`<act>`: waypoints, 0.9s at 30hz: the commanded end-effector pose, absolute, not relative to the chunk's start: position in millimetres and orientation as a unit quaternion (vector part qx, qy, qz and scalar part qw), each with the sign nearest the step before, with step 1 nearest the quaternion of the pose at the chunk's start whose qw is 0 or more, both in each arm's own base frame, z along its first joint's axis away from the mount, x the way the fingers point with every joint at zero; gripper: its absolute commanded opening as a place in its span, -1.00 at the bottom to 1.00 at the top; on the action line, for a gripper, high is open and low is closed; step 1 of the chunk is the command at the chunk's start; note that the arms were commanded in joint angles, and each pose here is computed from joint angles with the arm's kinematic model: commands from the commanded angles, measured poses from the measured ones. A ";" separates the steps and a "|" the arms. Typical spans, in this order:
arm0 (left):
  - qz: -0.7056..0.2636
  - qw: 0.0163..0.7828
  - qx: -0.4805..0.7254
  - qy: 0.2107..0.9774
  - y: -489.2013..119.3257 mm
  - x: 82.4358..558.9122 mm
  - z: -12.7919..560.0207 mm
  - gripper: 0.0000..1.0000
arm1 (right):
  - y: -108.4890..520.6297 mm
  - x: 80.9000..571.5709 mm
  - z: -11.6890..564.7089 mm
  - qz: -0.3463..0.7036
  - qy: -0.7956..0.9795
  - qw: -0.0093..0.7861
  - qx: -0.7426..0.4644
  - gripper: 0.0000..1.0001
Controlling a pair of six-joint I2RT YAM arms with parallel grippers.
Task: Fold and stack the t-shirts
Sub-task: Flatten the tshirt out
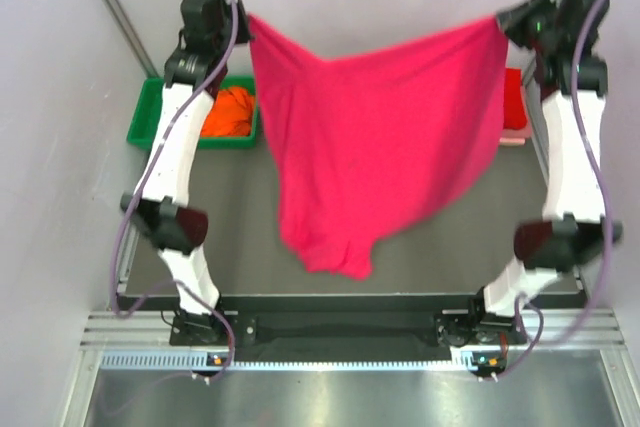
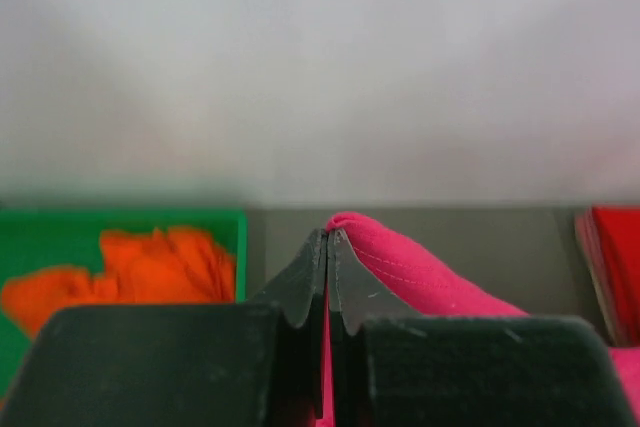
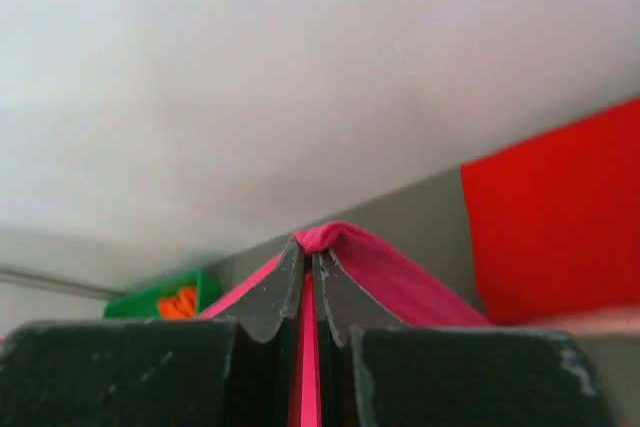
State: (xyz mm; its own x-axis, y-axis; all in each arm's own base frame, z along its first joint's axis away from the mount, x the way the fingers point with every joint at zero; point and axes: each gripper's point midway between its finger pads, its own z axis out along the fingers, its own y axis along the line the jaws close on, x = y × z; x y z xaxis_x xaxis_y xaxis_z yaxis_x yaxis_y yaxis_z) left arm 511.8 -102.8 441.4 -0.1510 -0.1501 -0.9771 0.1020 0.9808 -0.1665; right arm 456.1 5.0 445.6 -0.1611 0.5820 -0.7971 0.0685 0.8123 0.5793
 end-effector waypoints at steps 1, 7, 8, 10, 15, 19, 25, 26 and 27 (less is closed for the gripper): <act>-0.108 0.791 -0.065 0.598 -81.3 499.4 590.3 -1.00 | 1.5 499.3 540.1 0.232 0.651 0.701 0.176 -1.00; -0.153 0.851 -0.062 0.498 -82.7 465.0 657.5 -1.00 | -5.3 472.4 621.9 0.243 0.559 0.778 0.153 -1.00; -0.158 0.863 -0.057 0.476 -78.7 438.7 676.1 -1.00 | -9.1 482.4 602.7 0.240 0.569 0.770 0.161 -1.00; -0.157 0.860 -0.045 0.484 -81.0 431.4 667.0 -1.00 | -11.1 473.4 588.5 0.232 0.583 0.761 0.163 -1.00; -0.204 0.833 0.000 0.514 -93.0 368.2 626.0 -1.00 | -10.1 455.0 531.4 0.215 0.628 0.728 0.171 -1.00; -0.264 0.786 0.009 0.559 -105.3 326.5 553.7 -1.00 | -4.6 420.8 469.0 0.217 0.661 0.692 0.193 -1.00; -0.293 0.684 0.000 0.668 -111.3 280.3 403.8 -1.00 | 18.0 379.5 318.7 0.249 0.742 0.580 0.225 -1.00; -0.289 0.660 -0.006 0.694 -110.5 275.7 378.8 -1.00 | 22.8 372.0 303.0 0.253 0.752 0.567 0.223 -1.00; -0.279 0.635 -0.020 0.720 -107.7 275.1 345.4 -1.00 | 25.2 364.9 287.0 0.251 0.761 0.555 0.224 -1.00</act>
State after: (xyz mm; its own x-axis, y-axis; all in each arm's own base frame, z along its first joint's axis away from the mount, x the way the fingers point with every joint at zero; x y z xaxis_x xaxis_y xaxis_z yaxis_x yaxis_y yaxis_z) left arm 281.5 -102.5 419.8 0.0090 -0.3805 -0.9247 0.3802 0.8566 -0.3488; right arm 384.3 16.3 305.1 -0.2628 0.6131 -0.7450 0.0890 0.7843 0.6140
